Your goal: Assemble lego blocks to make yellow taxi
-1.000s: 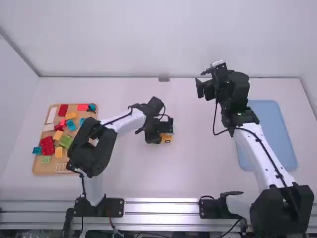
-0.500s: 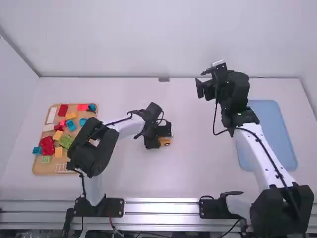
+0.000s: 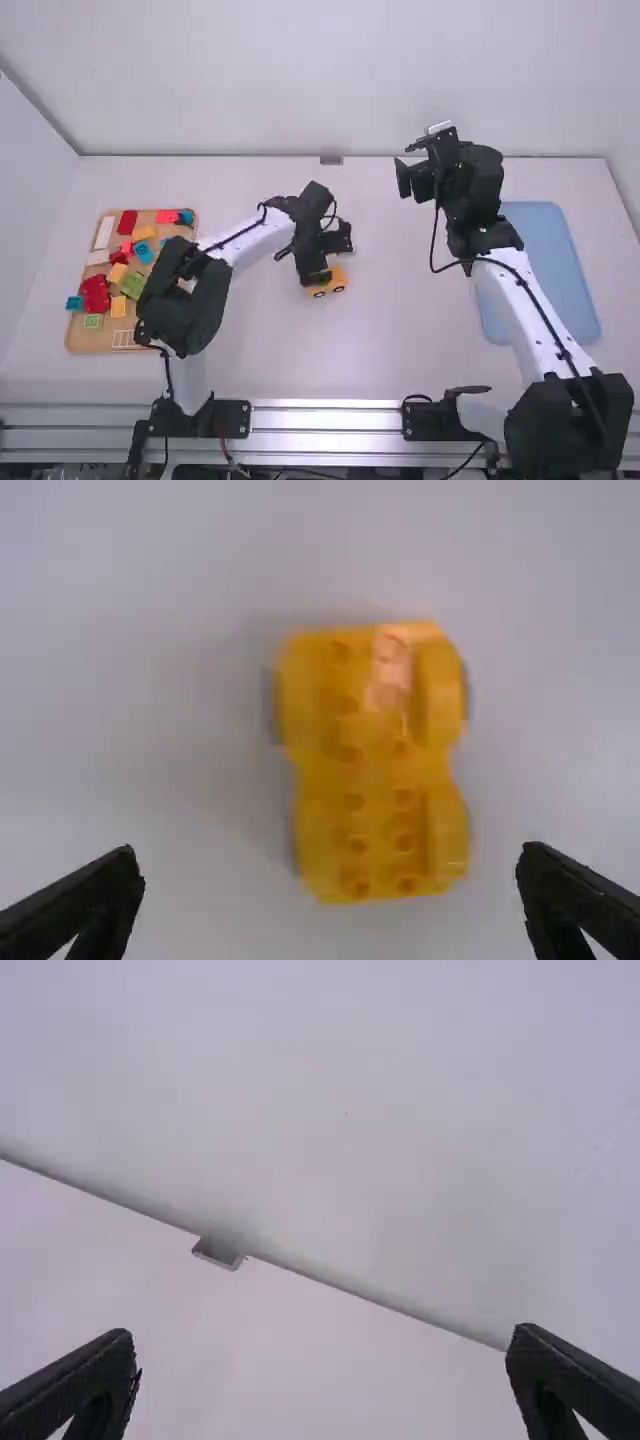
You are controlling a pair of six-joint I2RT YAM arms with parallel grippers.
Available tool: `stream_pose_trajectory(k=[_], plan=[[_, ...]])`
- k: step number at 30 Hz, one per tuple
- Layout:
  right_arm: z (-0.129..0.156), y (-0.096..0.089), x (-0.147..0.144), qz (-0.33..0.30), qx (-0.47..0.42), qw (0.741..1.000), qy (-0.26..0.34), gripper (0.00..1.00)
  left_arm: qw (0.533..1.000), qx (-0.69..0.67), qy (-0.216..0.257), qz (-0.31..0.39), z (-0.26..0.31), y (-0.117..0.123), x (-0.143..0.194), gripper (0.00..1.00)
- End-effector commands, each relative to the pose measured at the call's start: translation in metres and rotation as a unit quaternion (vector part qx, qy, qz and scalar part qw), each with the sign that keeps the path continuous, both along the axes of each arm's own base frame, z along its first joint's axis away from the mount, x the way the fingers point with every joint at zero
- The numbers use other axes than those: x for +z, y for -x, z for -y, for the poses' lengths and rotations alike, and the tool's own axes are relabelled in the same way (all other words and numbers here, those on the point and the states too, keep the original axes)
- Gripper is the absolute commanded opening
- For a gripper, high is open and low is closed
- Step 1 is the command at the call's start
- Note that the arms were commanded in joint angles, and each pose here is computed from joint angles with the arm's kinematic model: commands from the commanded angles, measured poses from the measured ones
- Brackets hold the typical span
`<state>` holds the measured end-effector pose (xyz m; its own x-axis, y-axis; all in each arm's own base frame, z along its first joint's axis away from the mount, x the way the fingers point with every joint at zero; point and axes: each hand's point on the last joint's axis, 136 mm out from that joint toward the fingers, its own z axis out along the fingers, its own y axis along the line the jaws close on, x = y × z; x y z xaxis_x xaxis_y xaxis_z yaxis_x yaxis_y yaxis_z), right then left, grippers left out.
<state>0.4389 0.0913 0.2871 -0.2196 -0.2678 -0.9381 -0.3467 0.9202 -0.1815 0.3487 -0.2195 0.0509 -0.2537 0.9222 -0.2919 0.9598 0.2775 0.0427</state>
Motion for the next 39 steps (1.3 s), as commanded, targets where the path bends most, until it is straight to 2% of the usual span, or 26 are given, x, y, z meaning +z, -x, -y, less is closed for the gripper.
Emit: stream_pose_trajectory(k=[1, 3, 6, 12, 16, 19, 22, 23, 25, 26, 27, 28, 31, 35, 39], plan=[[-0.002, -0.003, 0.019, 0.019, 0.002, 1.000, -0.004, 0.98, 0.992, 0.120, 0.001, 0.025, -0.010, -0.036, 0.031, 0.99], [-0.002, -0.003, 0.019, 0.019, 0.002, 1.000, -0.004, 0.98, 0.984, 0.171, 0.014, 0.036, -0.012, -0.050, 0.049, 0.99], [-0.002, -0.004, 0.021, 0.025, 0.002, 1.000, -0.004, 0.99, 0.961, 0.265, 0.063, 0.051, -0.015, -0.078, 0.084, 0.99], [-0.002, -0.004, 0.022, 0.026, 0.002, 1.000, -0.005, 0.98, 0.916, 0.381, 0.118, 0.053, -0.026, -0.103, 0.119, 0.99], [-0.002, -0.004, 0.022, 0.026, 0.002, 1.000, -0.005, 0.99, 0.918, 0.367, 0.131, 0.080, -0.027, -0.116, 0.130, 0.99], [-0.002, -0.004, 0.022, 0.026, 0.002, 1.000, -0.005, 0.99, 0.932, 0.328, 0.116, 0.101, -0.030, -0.118, 0.133, 0.99], [-0.002, -0.004, 0.022, 0.026, 0.002, 1.000, -0.005, 0.98, 0.894, 0.421, 0.053, 0.143, -0.070, -0.127, 0.135, 0.99], [-0.002, -0.004, 0.022, 0.026, 0.001, 1.000, -0.004, 0.99, 0.868, 0.468, 0.029, 0.163, -0.091, -0.130, 0.136, 0.99], [-0.002, -0.004, 0.021, 0.024, 0.002, 1.000, -0.004, 0.99, 0.770, 0.596, -0.032, 0.225, -0.150, -0.130, 0.146, 0.99], [-0.002, -0.004, 0.021, 0.024, 0.002, 1.000, -0.004, 0.99, 0.763, 0.604, -0.035, 0.228, -0.154, -0.129, 0.146, 0.99], [-0.002, -0.004, 0.020, 0.023, 0.002, 1.000, -0.004, 0.99, 0.713, 0.653, -0.056, 0.248, -0.182, -0.123, 0.150, 0.99], [-0.001, -0.004, 0.020, 0.023, 0.001, 1.000, -0.004, 0.98, 0.691, 0.675, -0.067, 0.250, -0.196, -0.118, 0.151, 0.99], [-0.002, -0.004, 0.020, 0.023, 0.001, 1.000, -0.004, 0.97, 0.670, 0.706, -0.082, 0.217, -0.227, -0.108, 0.141, 0.99], [-0.001, -0.004, 0.020, 0.023, 0.000, 1.000, -0.003, 0.99, 0.652, 0.740, -0.074, 0.147, -0.266, -0.095, 0.126, 0.99], [-0.001, -0.004, 0.020, 0.023, 0.000, 1.000, -0.003, 0.98, 0.618, 0.777, -0.055, 0.107, -0.308, -0.087, 0.119, 0.99]])
